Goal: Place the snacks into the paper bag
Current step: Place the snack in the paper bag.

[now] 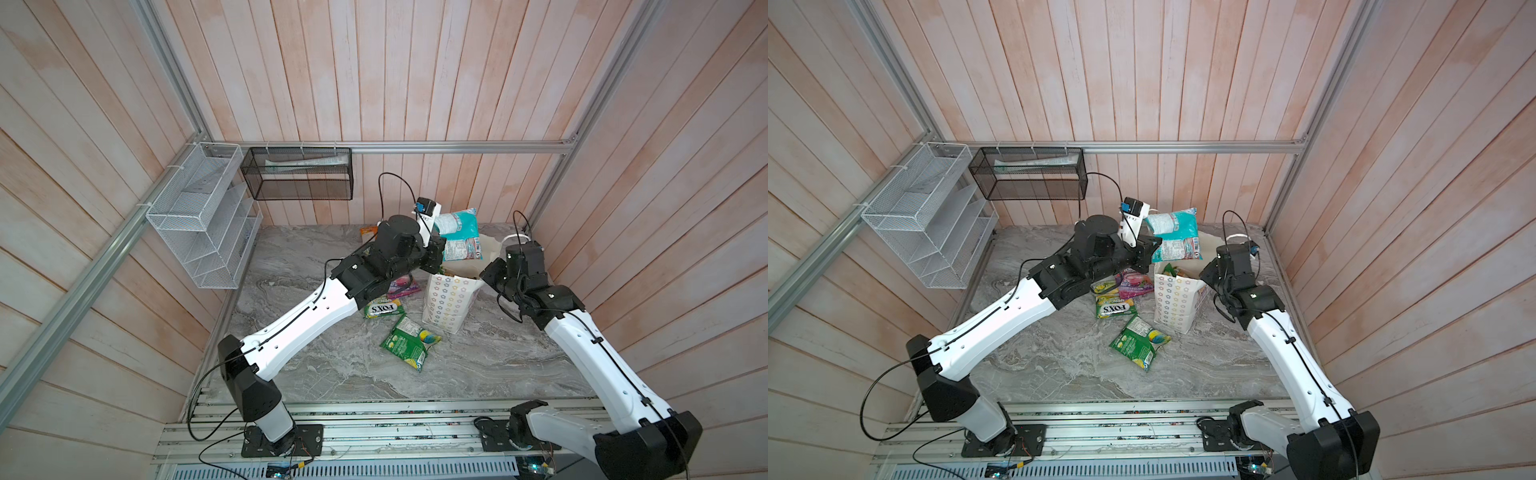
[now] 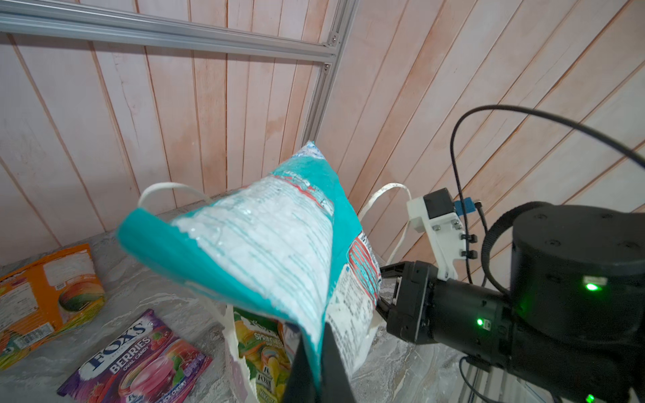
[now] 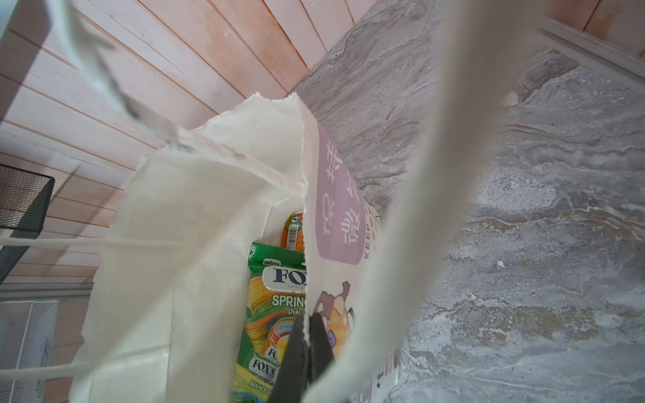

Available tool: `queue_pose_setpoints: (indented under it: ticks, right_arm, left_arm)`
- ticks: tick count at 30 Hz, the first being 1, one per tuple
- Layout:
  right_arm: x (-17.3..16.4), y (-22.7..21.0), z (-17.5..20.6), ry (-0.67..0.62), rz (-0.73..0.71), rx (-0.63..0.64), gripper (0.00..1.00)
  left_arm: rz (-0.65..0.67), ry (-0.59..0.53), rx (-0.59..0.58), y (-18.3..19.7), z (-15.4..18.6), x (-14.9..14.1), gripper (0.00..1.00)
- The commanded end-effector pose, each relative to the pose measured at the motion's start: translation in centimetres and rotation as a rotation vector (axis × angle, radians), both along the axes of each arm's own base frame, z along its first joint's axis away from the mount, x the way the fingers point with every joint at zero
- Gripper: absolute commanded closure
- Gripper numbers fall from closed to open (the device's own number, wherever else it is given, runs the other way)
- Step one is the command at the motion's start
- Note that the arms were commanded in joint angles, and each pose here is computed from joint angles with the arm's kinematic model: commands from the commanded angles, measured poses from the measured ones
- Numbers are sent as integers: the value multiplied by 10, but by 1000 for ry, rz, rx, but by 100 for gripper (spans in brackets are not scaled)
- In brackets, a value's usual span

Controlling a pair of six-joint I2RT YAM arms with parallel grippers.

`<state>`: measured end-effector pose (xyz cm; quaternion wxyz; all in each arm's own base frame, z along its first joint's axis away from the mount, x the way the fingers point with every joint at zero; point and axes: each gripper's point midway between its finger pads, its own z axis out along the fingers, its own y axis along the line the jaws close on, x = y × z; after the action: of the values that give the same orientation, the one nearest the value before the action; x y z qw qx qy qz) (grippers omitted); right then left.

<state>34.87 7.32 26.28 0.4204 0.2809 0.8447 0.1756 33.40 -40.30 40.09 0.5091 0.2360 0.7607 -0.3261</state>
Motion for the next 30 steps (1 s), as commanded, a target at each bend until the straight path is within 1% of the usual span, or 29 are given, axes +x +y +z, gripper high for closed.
queue_pose_setpoints:
  ticks: [1, 3, 5, 7, 10, 11, 14, 18, 19, 20, 23, 25, 27, 30]
  right_arm:
    - [7, 6, 15, -52, 96, -36, 100]
    - [8, 4, 17, -50, 110, -49, 100]
    - [9, 0, 17, -49, 112, -62, 100]
    - [10, -6, 19, -56, 117, -63, 100]
    - [11, -15, 19, -58, 108, -67, 100]
    - [10, -18, 20, -62, 108, -67, 100]
    - [11, -19, 23, -72, 119, -80, 100]
    - [12, -21, 27, -79, 126, -108, 100]
    - [12, -20, 27, -80, 133, -110, 100]
    - [13, -20, 27, -81, 138, -113, 100]
    - [13, -19, 28, -81, 147, -116, 100]
    - [13, -18, 27, -83, 152, -117, 100]
    - [12, -18, 28, -85, 155, -116, 100]
    - [11, -17, 28, -91, 159, -113, 100]
  left_arm:
    - [4, -43, 25, -12, 5, 9, 96]
    - [9, -39, 64, -23, -5, 13, 96]
    - [53, -47, 125, -31, -16, 20, 97]
    - [67, -43, 173, -40, -28, 24, 96]
    - [111, -37, 245, -44, -42, 39, 96]
    - [89, -41, 273, -57, -47, 29, 96]
    - [62, -35, 311, -69, -57, 26, 96]
    - [36, -14, 327, -79, -69, 23, 97]
    - [32, -9, 328, -81, -70, 23, 94]
    - [32, -8, 326, -82, -70, 24, 86]
    - [43, -11, 312, -82, -65, 25, 57]
    - [37, -20, 286, -84, -55, 23, 41]
    - [26, -30, 255, -85, -44, 21, 31]
    - [16, -40, 207, -80, -20, 14, 25]
